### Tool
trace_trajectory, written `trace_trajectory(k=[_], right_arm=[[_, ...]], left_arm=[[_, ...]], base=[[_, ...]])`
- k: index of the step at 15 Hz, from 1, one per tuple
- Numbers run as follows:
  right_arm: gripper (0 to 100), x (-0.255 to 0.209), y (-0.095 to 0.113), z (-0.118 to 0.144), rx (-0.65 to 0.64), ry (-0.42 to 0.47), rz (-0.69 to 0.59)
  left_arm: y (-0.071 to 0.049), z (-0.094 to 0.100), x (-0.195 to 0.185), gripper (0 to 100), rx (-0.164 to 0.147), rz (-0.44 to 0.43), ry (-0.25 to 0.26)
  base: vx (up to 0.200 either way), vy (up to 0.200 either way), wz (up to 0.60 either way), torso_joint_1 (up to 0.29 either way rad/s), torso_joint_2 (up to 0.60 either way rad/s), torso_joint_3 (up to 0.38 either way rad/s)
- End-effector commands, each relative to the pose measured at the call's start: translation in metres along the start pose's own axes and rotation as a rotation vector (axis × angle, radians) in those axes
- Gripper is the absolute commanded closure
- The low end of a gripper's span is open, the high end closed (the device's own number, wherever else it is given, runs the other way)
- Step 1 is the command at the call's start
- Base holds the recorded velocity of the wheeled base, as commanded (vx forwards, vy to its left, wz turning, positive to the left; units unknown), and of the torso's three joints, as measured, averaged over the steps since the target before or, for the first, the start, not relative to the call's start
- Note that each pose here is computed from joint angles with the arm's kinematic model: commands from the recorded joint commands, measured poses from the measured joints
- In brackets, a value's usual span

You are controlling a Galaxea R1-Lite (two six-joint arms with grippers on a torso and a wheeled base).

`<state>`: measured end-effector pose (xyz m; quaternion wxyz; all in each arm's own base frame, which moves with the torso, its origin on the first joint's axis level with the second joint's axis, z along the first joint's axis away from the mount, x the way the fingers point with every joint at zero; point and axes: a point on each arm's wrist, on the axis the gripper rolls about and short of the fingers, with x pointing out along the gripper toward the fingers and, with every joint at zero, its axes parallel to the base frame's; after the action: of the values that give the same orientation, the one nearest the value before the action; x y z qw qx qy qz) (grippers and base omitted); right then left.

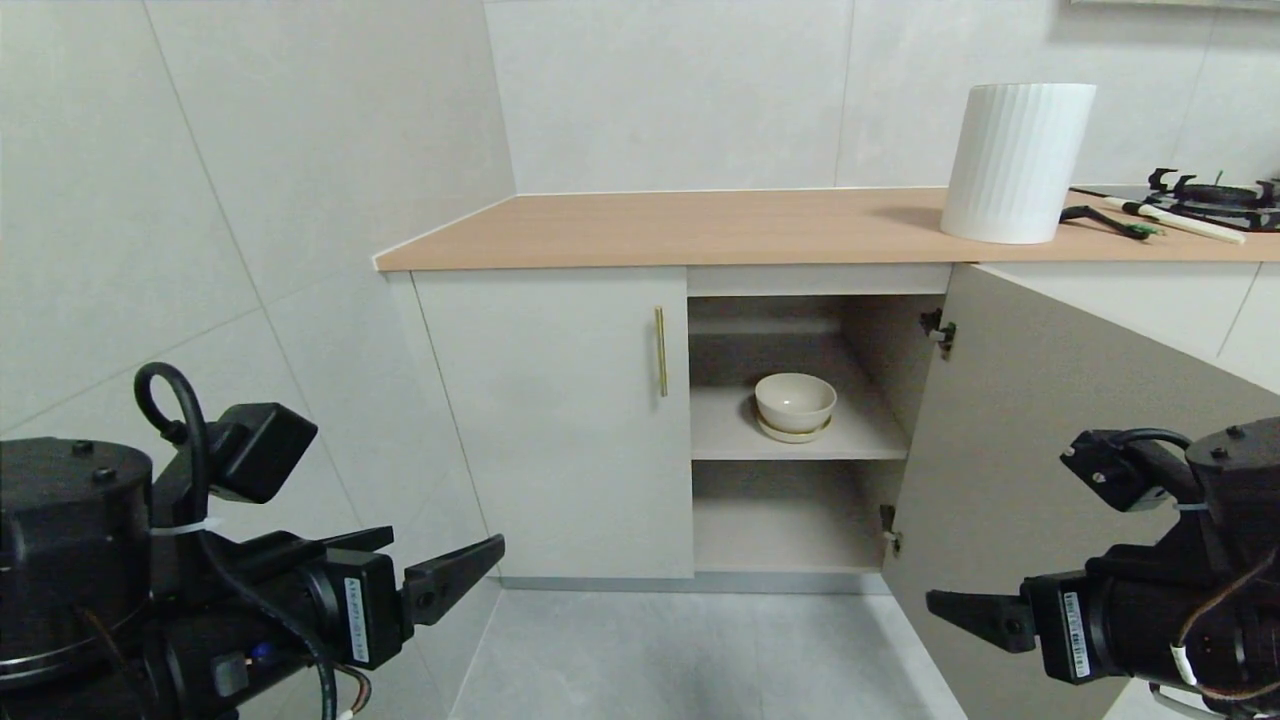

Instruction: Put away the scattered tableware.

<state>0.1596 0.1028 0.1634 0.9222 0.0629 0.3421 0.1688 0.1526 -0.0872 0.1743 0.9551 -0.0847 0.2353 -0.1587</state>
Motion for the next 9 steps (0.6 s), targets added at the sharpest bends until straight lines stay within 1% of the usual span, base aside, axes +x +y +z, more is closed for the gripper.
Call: trace_trajectory(k=[1,2,4,9], right_arm=[[0,-0.0012,0.0002,0.0002,-0.002,-0.004,0.002],[0,-0.0009,0.0001,0.0002,-0.008,-0.003,0.0],[0,-0.0009,-0.0005,0.0001,-0.013,-0.008,-0.023],[0,-0.0043,-0.0022,-0.0024,-0.025,0.02,-0.039]], left_arm=[[-0.0003,0.0003,0.0004,0,0.004,0.0,0.0],[0.0002,0.0,0.0005,0,0.012,0.003,0.0],[0.0004,-0.0006,0.0005,0,0.022,0.004,0.003],[0.0006,-0.0014,0.0005,0,0.022,0.005,0.006]], base=[[0.0,0.0,0.0,0.0,0.0,0.0],[0.0,0.0,0.0,0.0,0.0,0.0],[0.0,-0.2,0.0,-0.002,0.0,0.0],[0.0,-0.2,0.0,0.005,0.0,-0.002]])
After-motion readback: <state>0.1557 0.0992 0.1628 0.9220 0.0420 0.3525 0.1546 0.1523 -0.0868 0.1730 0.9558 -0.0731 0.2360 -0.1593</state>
